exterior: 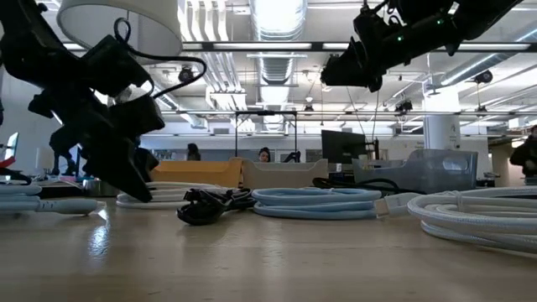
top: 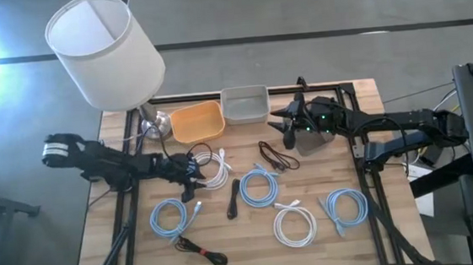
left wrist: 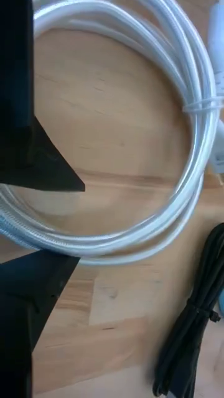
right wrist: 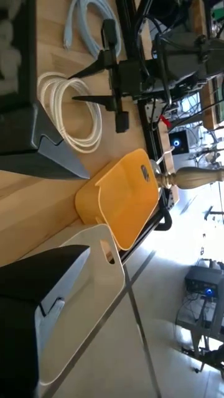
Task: Pick & Place USB Port
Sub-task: Put the top white display cable into the yellow bin
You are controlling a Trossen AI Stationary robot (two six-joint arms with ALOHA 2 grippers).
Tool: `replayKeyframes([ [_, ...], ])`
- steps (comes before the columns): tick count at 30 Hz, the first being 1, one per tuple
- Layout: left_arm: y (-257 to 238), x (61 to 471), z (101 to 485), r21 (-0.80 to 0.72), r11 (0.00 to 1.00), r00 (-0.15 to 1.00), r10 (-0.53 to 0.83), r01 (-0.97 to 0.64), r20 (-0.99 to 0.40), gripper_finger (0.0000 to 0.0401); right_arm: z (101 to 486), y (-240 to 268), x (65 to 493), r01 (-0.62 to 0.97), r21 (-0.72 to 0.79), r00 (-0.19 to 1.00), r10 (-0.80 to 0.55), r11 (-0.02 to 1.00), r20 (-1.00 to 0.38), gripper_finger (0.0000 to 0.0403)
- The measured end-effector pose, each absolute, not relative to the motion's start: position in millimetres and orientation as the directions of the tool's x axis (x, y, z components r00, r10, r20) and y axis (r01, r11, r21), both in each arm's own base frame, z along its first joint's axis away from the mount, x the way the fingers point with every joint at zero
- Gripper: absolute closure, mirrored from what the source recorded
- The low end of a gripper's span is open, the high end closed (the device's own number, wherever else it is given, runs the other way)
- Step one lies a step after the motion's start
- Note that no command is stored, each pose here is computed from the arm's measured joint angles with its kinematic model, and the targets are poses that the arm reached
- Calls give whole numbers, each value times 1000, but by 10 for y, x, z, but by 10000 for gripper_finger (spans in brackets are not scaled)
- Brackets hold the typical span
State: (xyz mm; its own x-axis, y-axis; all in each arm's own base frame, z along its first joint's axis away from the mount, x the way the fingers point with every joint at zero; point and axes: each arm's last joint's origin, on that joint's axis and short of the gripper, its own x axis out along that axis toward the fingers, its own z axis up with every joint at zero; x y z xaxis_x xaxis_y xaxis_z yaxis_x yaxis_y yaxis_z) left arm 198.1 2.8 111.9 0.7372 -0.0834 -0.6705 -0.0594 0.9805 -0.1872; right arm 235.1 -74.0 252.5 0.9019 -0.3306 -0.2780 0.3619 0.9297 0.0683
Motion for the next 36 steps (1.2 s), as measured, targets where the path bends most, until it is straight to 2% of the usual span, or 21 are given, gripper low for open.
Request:
replayKeyframes([
  [3,25,2025,1121,-188,980,733,-86,-58,-674,281,2509,-739,2349,364,76,900,-330,928,-283,225],
  [9,-2,2136,1189,-185,982,740,-103,-29,-664,378,2465,-735,2339,365,83,897,-327,927,-297,225],
  [10,-14,2160,1212,-184,983,745,-107,-21,-658,382,2462,-735,2337,365,83,897,-326,927,-298,225],
  [17,-147,2348,1494,-112,994,733,-89,17,-675,374,2437,-732,2331,363,85,896,-323,928,-305,225],
  [25,-161,2518,2046,191,968,653,250,-162,-715,375,2362,-724,2309,365,84,889,-321,927,-326,225],
  [31,-116,2615,2427,345,919,641,382,-190,-666,375,2245,-713,2270,368,82,877,-317,926,-359,225],
  [36,23,2632,2588,459,847,590,522,-269,-617,373,2238,-712,2268,368,81,878,-318,926,-358,225],
])
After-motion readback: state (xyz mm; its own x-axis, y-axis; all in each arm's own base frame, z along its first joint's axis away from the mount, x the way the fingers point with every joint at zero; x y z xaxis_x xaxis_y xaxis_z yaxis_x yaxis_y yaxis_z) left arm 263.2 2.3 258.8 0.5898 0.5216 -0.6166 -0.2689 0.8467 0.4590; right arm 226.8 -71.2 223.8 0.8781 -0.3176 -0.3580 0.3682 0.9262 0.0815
